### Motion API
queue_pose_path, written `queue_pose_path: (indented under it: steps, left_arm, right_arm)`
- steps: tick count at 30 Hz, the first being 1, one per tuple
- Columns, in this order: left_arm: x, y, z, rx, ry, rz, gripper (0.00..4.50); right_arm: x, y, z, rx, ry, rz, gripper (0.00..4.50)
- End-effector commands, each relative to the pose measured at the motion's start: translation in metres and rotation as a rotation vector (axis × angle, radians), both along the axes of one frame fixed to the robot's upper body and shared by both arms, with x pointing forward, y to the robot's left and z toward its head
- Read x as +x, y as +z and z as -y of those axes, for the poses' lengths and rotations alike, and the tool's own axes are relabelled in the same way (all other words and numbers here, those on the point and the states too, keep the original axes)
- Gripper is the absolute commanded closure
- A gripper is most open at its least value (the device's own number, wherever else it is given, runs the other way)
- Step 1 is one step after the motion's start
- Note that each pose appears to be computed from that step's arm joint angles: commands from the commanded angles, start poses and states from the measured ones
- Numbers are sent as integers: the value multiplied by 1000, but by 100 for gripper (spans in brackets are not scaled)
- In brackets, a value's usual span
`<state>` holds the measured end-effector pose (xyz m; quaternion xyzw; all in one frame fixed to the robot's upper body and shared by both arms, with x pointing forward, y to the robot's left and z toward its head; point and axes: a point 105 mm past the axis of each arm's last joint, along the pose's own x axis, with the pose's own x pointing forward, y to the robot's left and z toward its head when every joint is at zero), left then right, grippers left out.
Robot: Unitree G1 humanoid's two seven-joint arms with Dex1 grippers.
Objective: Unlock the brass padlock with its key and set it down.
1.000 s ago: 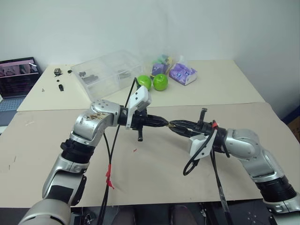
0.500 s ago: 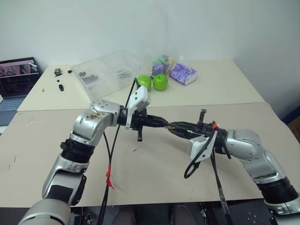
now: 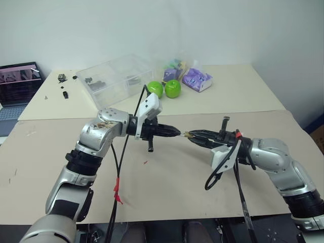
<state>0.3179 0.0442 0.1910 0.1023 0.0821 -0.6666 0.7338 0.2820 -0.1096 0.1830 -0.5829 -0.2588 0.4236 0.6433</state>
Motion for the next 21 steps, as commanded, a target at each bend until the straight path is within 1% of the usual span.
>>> queue_pose_path:
  steps: [1,12,21]
  left_arm:
    - [-1,10,1,-10,-10,41,445]
    - [-2,9,1,-11,-16,39,445]
    - [-2,8,3,-13,-19,38,445]
  right_arm:
    - [-2,17,2,43,8,63,437]
    - [-13,24,-7,79,38,64,437]
    - [-13,28,-5,81,27,67,437]
